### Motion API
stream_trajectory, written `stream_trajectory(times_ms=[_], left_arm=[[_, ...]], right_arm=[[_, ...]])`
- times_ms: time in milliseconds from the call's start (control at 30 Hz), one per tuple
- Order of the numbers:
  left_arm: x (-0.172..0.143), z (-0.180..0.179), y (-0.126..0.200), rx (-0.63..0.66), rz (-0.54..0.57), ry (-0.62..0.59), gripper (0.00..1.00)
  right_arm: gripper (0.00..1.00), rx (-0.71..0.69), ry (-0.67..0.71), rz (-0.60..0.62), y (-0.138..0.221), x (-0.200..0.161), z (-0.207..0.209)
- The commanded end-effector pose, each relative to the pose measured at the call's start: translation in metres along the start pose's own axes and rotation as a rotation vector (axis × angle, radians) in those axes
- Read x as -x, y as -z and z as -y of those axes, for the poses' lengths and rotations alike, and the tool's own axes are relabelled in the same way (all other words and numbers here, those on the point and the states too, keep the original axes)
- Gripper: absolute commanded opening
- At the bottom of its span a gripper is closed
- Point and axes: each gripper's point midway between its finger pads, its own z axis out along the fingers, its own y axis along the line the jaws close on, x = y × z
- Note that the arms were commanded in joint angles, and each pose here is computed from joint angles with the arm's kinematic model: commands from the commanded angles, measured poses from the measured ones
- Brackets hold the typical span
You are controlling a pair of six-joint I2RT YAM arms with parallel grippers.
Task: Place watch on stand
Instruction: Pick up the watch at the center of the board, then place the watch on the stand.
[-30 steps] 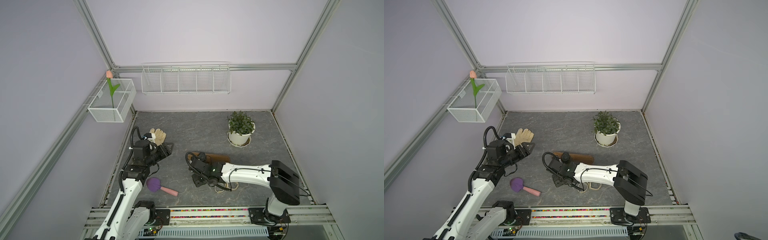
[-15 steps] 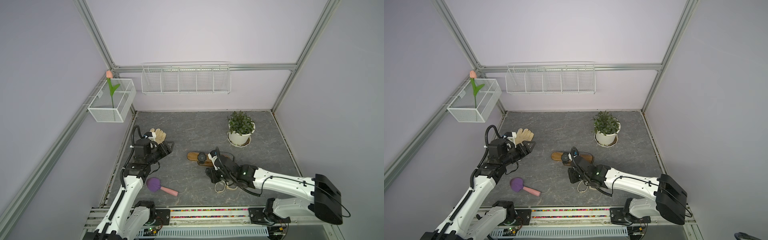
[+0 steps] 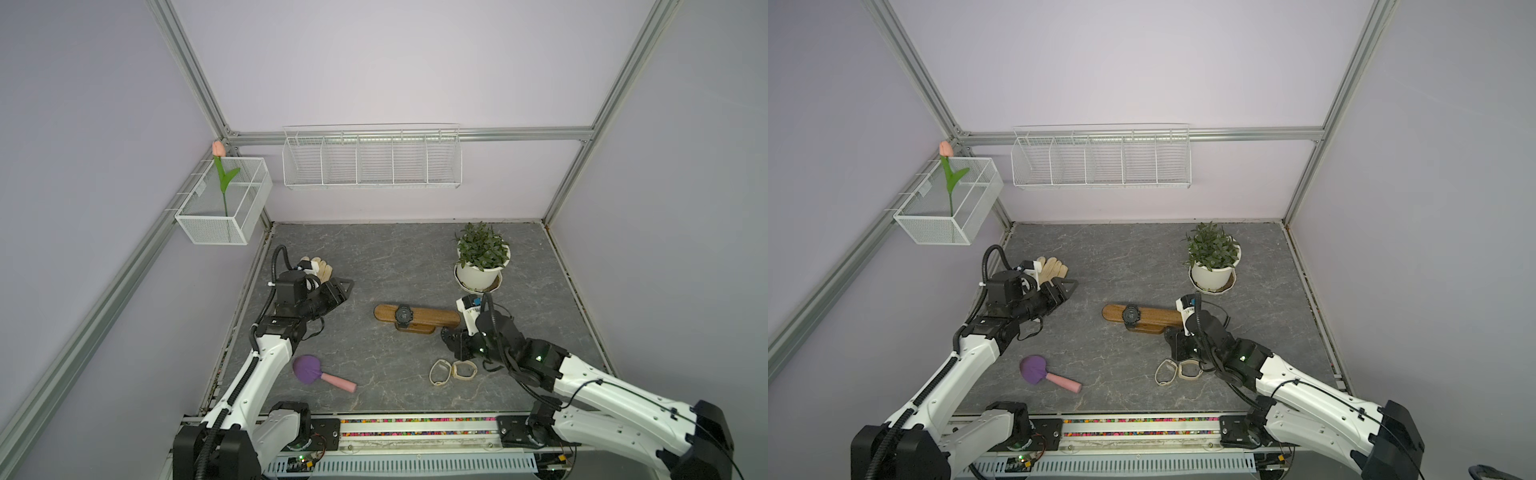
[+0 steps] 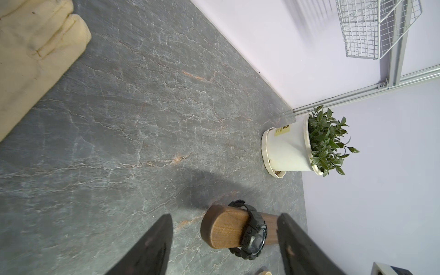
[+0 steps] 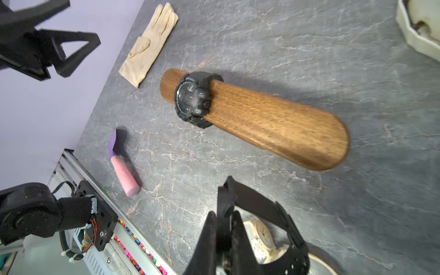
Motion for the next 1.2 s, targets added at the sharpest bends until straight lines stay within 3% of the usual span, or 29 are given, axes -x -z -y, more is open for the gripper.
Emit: stream_trajectory(times_ms=[0,267,767,1167], left_arm=[[0.013,0.022,-0.003,-0.065,0.021,-0.018,0.71],[-0.003,0.029,-0.027,-0.086,-0.071,-0.029,0.68],[-0.026,0.024,-0.048,-0.098,-0.173,-0.01,0.66],[-0.045,0.021,-0.06,-0.113,-0.228,0.013,0.64]], right_arm=[[0.07,-0.012,-0.022,-0.017,0.008,-0.009,0.019],[0.07,0.048,-0.073,0.08,0.017,0.011,0.033],[0.07,0.207,-0.122,0.057,0.003,0.036,0.034],[0.07,0.226,-0.163,0.06,-0.009,0.05,0.049]])
